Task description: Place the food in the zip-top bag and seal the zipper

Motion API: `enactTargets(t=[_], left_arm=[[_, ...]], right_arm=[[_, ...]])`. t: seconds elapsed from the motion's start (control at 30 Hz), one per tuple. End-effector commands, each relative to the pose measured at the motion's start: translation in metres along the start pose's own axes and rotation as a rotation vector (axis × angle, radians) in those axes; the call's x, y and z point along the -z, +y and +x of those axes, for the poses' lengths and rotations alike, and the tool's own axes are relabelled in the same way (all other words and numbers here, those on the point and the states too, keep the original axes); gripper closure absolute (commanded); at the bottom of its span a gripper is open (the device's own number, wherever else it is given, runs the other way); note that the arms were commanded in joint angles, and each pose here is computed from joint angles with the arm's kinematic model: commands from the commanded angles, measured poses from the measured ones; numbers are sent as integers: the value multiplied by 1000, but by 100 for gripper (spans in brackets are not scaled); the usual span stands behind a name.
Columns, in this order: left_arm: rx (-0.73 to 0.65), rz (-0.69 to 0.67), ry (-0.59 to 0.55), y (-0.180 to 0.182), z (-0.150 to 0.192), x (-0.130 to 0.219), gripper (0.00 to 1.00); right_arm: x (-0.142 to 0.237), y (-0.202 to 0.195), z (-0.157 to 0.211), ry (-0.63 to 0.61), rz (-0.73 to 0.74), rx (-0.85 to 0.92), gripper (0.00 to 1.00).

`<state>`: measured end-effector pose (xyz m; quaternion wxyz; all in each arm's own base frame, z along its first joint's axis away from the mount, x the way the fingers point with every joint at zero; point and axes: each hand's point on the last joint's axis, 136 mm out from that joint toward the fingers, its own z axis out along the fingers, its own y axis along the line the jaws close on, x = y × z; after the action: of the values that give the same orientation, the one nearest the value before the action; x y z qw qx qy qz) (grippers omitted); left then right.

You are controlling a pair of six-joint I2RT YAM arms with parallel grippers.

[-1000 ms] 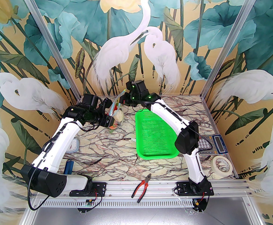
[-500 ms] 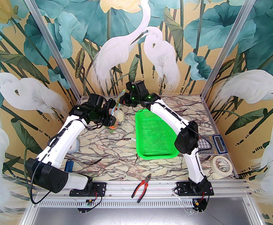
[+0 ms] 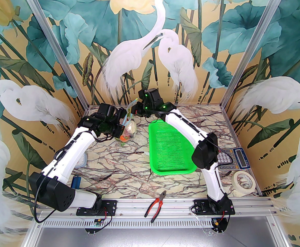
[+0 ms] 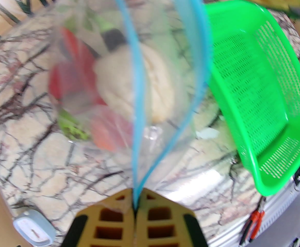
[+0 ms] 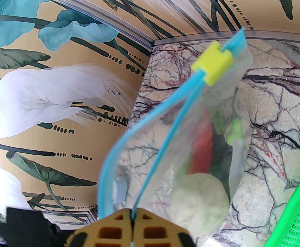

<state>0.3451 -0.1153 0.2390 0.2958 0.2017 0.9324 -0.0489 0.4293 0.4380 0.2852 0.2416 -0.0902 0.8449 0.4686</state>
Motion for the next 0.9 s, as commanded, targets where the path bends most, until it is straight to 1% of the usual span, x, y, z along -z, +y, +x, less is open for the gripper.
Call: enactTargets(t=[0.0, 0.1, 0.2, 0.27, 0.3, 0.4, 0.47, 0.57, 0.7, 0.77, 0.87], left_arm=[[-16, -82, -134, 15, -40, 24, 100], [-106, -29, -193, 5, -59, 42, 100], [-196, 28, -217, -7, -64, 56, 100], [-249, 66, -211, -16, -60, 62, 100], [-297, 97, -210, -23, -55, 65, 100], [-381, 187, -253, -45, -43, 83, 100], [-418, 236, -274, -55, -33, 96, 100], [-455, 245, -256, -57, -16, 104, 100], [-469, 252, -246, -54, 1, 103, 100], [-461, 291, -279, -57, 4, 109, 100], [-440, 390, -357, -71, -7, 121, 100]], right_arm=[[24, 25, -7, -27, -36, 116, 78], [49, 32, -11, -60, -32, 204, 63], [83, 33, -19, -114, -38, 251, 54], [105, 26, -26, -162, -33, 256, 51], [117, 22, -28, -187, -29, 259, 51], [143, 9, -30, -232, 1, 273, 50], [153, -2, -28, -239, 33, 281, 49], [157, -14, -21, -231, 56, 304, 48], [145, -26, -15, -205, 43, 333, 48], [134, -31, -14, -186, 26, 324, 49], [118, -41, -19, -166, 22, 299, 49]])
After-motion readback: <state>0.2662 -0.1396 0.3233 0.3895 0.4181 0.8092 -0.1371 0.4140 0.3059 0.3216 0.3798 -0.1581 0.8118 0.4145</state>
